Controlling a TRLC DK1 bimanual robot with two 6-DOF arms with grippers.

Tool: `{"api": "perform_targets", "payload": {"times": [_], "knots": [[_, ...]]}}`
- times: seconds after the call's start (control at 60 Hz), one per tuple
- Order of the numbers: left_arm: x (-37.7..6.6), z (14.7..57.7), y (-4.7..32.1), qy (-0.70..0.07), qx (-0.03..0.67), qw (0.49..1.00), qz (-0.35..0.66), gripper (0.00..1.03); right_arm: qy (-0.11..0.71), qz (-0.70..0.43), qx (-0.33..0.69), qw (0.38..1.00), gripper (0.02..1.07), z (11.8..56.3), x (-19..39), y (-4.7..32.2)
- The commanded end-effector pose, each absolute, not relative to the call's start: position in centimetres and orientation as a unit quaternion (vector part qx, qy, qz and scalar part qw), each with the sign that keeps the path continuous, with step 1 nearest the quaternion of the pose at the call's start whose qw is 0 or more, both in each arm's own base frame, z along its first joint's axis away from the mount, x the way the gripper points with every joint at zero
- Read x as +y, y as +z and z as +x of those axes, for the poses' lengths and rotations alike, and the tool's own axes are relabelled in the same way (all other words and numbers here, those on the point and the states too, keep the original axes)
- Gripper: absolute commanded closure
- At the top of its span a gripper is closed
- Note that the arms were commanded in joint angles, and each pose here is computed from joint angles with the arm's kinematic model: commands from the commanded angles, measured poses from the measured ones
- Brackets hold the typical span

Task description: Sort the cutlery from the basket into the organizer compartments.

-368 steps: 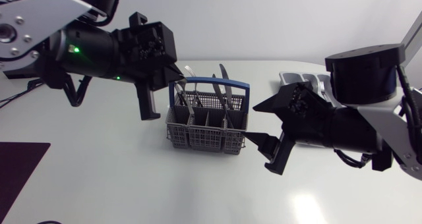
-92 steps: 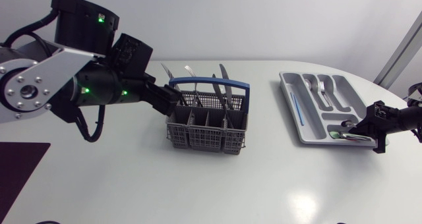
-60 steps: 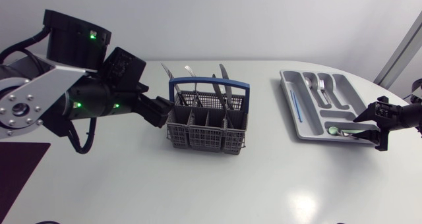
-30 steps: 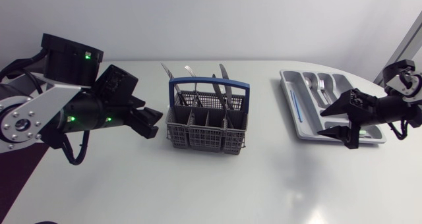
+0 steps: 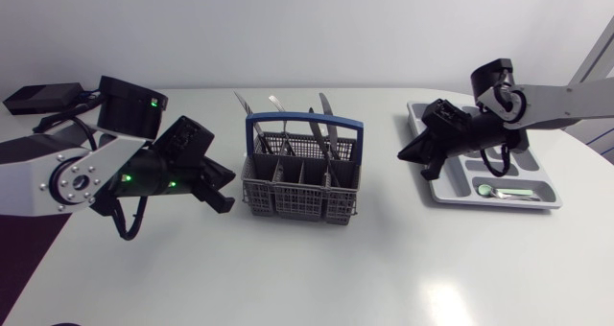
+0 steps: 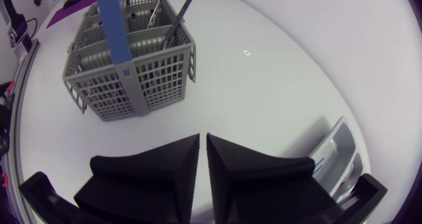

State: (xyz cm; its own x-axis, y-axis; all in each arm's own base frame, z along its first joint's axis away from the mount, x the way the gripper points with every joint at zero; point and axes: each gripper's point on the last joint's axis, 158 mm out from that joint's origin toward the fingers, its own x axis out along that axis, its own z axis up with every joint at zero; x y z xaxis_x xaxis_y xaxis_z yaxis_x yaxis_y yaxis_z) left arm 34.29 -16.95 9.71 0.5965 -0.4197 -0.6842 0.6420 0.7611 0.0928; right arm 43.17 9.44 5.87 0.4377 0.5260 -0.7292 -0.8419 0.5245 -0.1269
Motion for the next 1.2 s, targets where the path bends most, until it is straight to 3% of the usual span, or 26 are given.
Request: {"api": "perform_targets", "payload": {"times": [0.0, 0.267, 0.533, 0.917, 1.183], "knots": [[-16.8, 33.7, 7.8, -0.320, 0.336, 0.866, 0.183, 1.00, 0.417, -0.212, 0.336, 0.818, 1.01, 44.8, 11.0, 5.5], [-18.2, 32.1, 4.5, -0.401, 0.350, 0.828, 0.178, 1.00, 0.423, -0.119, 0.354, 0.826, 1.01, 49.4, 15.2, 5.2], [-19.9, 32.5, 1.7, -0.424, 0.356, 0.814, 0.172, 1.00, 0.459, -0.039, 0.388, 0.798, 1.01, 51.2, 18.7, 4.3], [-19.6, 35.3, 2.8, -0.403, 0.327, 0.841, 0.155, 1.00, 0.512, -0.034, 0.399, 0.760, 1.01, 46.6, 20.6, 5.0], [-17.9, 37.9, 2.8, -0.377, 0.326, 0.854, 0.147, 1.00, 0.534, -0.051, 0.409, 0.738, 1.01, 40.4, 20.8, 5.9]]}}
